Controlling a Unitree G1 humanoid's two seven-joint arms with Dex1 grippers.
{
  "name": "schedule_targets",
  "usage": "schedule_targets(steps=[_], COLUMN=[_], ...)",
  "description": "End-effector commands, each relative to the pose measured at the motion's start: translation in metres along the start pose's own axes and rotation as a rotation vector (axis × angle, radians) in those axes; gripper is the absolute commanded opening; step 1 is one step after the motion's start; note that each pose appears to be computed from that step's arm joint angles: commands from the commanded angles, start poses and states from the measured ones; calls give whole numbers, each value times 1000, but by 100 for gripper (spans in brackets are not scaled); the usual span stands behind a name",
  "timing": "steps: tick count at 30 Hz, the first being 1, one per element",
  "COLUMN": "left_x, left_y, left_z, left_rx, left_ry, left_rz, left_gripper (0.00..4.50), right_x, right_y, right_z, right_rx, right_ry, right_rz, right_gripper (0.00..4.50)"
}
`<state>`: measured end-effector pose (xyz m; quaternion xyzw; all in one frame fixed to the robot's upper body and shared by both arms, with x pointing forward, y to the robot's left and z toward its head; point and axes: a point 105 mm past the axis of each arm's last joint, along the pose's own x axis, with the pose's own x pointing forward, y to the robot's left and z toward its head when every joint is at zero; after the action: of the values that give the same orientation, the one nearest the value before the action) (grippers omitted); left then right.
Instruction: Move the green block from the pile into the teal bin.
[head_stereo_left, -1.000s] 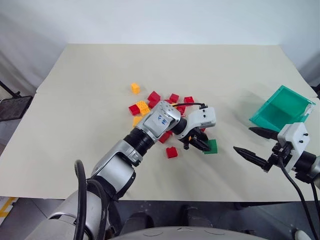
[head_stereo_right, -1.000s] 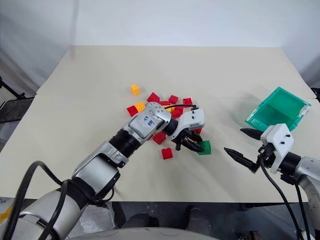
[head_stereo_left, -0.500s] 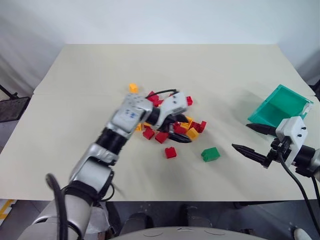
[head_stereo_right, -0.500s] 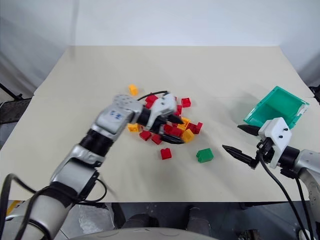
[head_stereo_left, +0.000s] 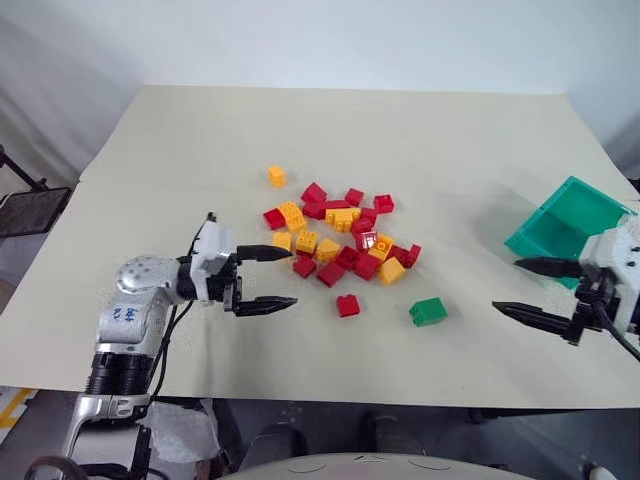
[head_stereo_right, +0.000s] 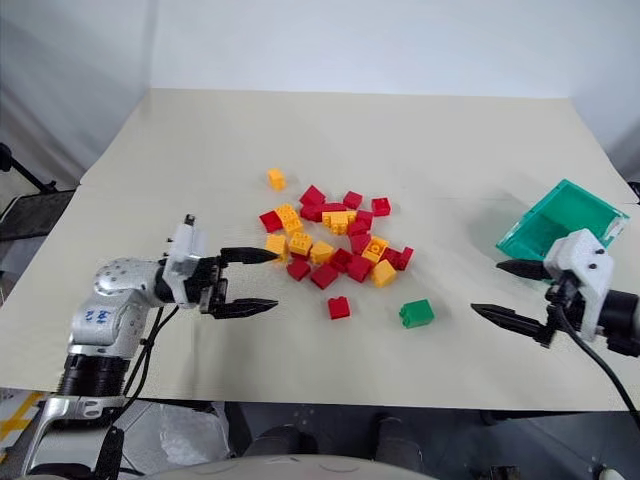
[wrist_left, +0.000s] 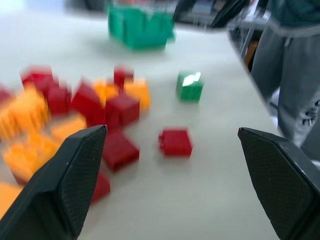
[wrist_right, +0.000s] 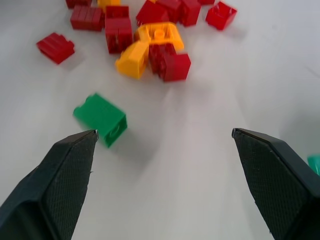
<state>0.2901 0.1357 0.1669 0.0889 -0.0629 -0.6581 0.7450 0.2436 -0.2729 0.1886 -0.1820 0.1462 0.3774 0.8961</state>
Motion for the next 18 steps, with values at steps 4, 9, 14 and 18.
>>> schedule_targets(steps=[4, 9, 14, 18], left_x=[-13, -17, -14, -10], left_y=[-17, -19, -21, -24], left_z=[10, 10, 11, 15], left_rx=[74, 86, 109, 140], left_ry=[-65, -73, -96, -106], left_rz=[-22, -31, -39, -31], left_gripper=[447, 447, 447, 447], right_x=[-35, -25, 27, 59], right_y=[3, 17, 38, 29], right_z=[11, 16, 22, 34], right_rx=[-50, -80, -287, -427], right_ry=[51, 84, 198, 217], right_rz=[-40, 46, 328, 445], right_gripper=[450, 450, 450, 450])
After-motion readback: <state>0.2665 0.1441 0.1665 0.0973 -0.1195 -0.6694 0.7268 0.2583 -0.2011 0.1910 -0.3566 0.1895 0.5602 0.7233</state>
